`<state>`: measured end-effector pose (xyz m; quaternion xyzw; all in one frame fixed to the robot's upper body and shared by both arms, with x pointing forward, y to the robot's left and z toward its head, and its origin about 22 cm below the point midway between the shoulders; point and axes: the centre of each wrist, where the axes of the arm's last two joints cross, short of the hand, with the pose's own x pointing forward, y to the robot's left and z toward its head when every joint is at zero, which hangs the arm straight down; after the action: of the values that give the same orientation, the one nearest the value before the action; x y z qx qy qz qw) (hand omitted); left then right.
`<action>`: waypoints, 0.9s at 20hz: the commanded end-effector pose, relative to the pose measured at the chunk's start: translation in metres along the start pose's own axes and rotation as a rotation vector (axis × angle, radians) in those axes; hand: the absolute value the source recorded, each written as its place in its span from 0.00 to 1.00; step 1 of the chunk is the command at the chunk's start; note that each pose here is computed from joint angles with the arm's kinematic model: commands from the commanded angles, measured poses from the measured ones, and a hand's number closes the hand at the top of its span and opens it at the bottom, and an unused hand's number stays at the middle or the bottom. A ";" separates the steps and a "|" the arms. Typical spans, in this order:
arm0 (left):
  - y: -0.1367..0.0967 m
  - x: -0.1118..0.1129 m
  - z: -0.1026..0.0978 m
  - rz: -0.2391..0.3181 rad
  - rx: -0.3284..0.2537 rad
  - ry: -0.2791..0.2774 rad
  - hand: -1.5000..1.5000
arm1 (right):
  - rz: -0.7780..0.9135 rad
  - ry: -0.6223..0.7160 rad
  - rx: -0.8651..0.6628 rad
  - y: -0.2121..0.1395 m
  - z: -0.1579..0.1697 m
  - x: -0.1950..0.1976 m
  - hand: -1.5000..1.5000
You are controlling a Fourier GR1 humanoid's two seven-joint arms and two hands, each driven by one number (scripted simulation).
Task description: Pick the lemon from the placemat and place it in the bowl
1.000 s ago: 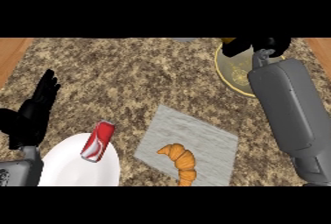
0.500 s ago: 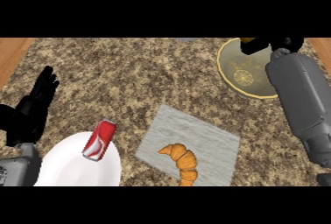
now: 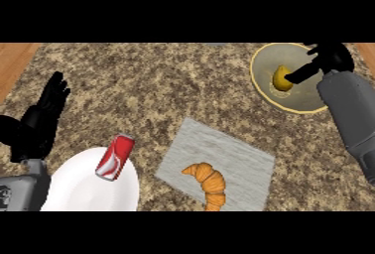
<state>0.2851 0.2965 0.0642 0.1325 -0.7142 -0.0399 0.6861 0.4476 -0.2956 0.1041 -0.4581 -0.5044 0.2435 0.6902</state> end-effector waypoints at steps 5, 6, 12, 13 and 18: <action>-0.006 -0.007 0.006 -0.020 0.005 0.024 0.50 | -0.461 -0.096 -0.065 -0.011 -0.004 -0.020 0.00; 0.008 -0.014 0.006 -0.009 0.013 0.030 0.50 | -0.537 -0.104 -0.111 -0.021 -0.005 -0.025 0.00; 0.001 -0.021 0.012 -0.009 0.019 0.029 0.50 | -0.872 -0.131 -0.212 -0.059 -0.010 -0.063 0.00; 0.025 0.005 0.006 -0.008 0.017 0.026 0.50 | -0.880 -0.135 -0.213 -0.076 -0.009 -0.093 0.00; 0.017 0.000 0.010 -0.008 0.021 0.014 0.50 | -0.872 -0.079 -0.157 -0.086 0.009 -0.168 0.00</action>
<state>0.2773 0.3056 0.0589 0.1434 -0.7048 -0.0311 0.6941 0.3973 -0.4219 0.1057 -0.2529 -0.6940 -0.0759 0.6698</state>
